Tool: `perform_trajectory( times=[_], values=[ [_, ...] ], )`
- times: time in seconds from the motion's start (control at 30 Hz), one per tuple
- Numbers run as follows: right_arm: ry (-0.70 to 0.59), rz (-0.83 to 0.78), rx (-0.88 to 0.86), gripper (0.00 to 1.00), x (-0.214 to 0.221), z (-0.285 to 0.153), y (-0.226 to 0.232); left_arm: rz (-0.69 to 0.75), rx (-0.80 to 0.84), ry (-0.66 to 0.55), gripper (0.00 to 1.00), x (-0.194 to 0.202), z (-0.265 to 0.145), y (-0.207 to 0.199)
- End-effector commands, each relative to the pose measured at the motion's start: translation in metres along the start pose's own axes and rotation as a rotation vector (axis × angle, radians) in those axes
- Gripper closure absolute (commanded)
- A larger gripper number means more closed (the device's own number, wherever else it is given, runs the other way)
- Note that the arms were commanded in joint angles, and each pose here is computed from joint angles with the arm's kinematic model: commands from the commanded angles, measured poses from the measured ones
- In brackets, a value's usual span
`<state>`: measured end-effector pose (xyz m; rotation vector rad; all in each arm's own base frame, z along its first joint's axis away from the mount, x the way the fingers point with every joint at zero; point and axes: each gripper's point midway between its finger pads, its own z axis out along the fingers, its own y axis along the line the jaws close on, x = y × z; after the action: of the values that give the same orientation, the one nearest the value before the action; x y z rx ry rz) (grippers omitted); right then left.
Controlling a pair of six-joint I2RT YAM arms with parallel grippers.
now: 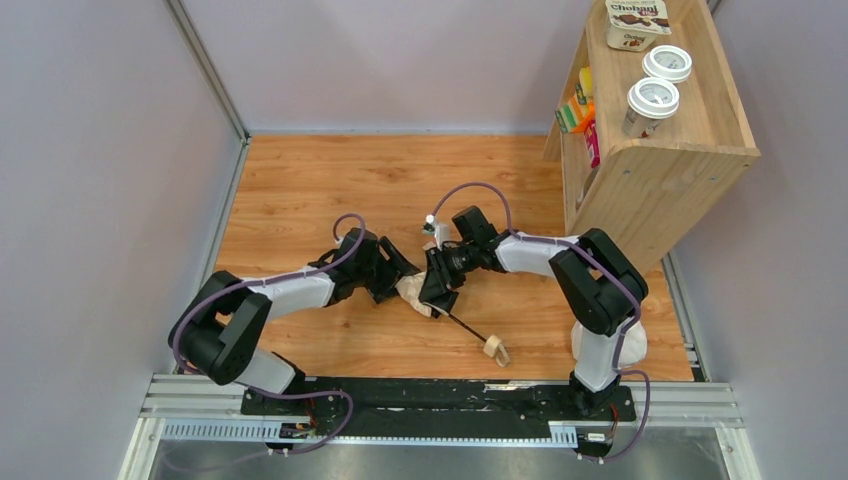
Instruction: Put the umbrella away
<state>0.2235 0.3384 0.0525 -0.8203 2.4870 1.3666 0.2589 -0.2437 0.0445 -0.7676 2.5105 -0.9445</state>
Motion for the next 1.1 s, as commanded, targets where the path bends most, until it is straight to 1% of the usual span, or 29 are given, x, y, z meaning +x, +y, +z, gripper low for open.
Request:
perform_trajectory(
  times=[0.0, 0.07, 0.1, 0.13, 0.17, 0.2, 0.27, 0.37, 0.43, 0.47, 0.57, 0.6, 0.63, 0.7, 0.73, 0.77, 0.83, 0.93, 1.0, 1.07],
  values=[
    [-0.046, -0.086, -0.233, 1.0, -0.03, -0.009, 0.048, -0.013, -0.044, 0.066, 0.24, 0.018, 0.013, 0.018],
    [-0.047, -0.105, -0.232, 1.0, -0.031, -0.008, 0.046, -0.021, -0.056, 0.084, 0.37, 0.022, 0.019, 0.022],
    [-0.05, -0.118, -0.222, 1.0, -0.031, -0.006, 0.044, -0.028, -0.061, 0.09, 0.52, 0.024, 0.023, 0.026],
    [-0.044, -0.122, -0.198, 1.0, -0.03, -0.005, 0.04, -0.038, -0.064, 0.097, 0.59, 0.026, 0.025, 0.028],
    [-0.039, -0.124, -0.179, 1.0, -0.028, -0.004, 0.037, -0.05, -0.089, 0.103, 0.74, 0.029, 0.028, 0.037],
    [-0.035, -0.126, -0.147, 1.0, -0.027, -0.003, 0.032, -0.062, -0.095, 0.107, 0.77, 0.03, 0.029, 0.04],
    [-0.034, -0.132, -0.097, 1.0, -0.024, -0.002, 0.026, -0.08, -0.105, 0.113, 0.89, 0.034, 0.032, 0.048],
    [-0.054, -0.128, 0.063, 1.0, -0.025, -0.003, 0.008, -0.088, -0.124, 0.102, 0.98, 0.035, 0.031, 0.06],
    [-0.061, -0.139, 0.171, 0.9, -0.025, -0.004, 0.002, -0.084, -0.124, 0.095, 1.0, 0.035, 0.03, 0.061],
    [-0.073, -0.151, 0.223, 0.84, -0.028, -0.006, 0.0, -0.084, -0.126, 0.094, 1.0, 0.035, 0.029, 0.061],
    [-0.107, -0.201, 0.328, 0.49, -0.032, -0.003, 0.008, -0.093, -0.119, 0.082, 1.0, 0.034, 0.026, 0.061],
    [-0.12, -0.222, 0.354, 0.42, -0.035, -0.002, 0.012, -0.096, -0.113, 0.08, 1.0, 0.034, 0.026, 0.06],
    [-0.124, -0.255, 0.36, 0.36, -0.036, 0.001, 0.017, -0.101, -0.11, 0.08, 1.0, 0.034, 0.025, 0.061],
    [-0.122, -0.316, 0.418, 0.28, -0.036, 0.009, 0.022, -0.109, -0.099, 0.084, 1.0, 0.034, 0.025, 0.057],
    [-0.112, -0.347, 0.444, 0.25, -0.034, 0.014, 0.023, -0.111, -0.09, 0.086, 1.0, 0.035, 0.024, 0.055],
    [-0.107, -0.368, 0.506, 0.23, -0.034, 0.016, 0.019, -0.121, -0.083, 0.092, 1.0, 0.036, 0.024, 0.054],
    [-0.098, -0.393, 0.666, 0.23, -0.036, 0.014, 0.0, -0.134, -0.06, 0.1, 1.0, 0.037, 0.023, 0.049],
    [-0.098, -0.451, 0.956, 0.22, -0.034, 0.0, -0.032, -0.147, -0.043, 0.105, 1.0, 0.038, 0.021, 0.044],
    [-0.107, -0.468, 1.072, 0.23, -0.031, -0.005, -0.044, -0.162, -0.037, 0.104, 1.0, 0.038, 0.02, 0.043],
    [-0.116, -0.46, 1.13, 0.28, -0.025, -0.005, -0.055, -0.177, -0.029, 0.109, 1.0, 0.039, 0.019, 0.041]
  ],
)
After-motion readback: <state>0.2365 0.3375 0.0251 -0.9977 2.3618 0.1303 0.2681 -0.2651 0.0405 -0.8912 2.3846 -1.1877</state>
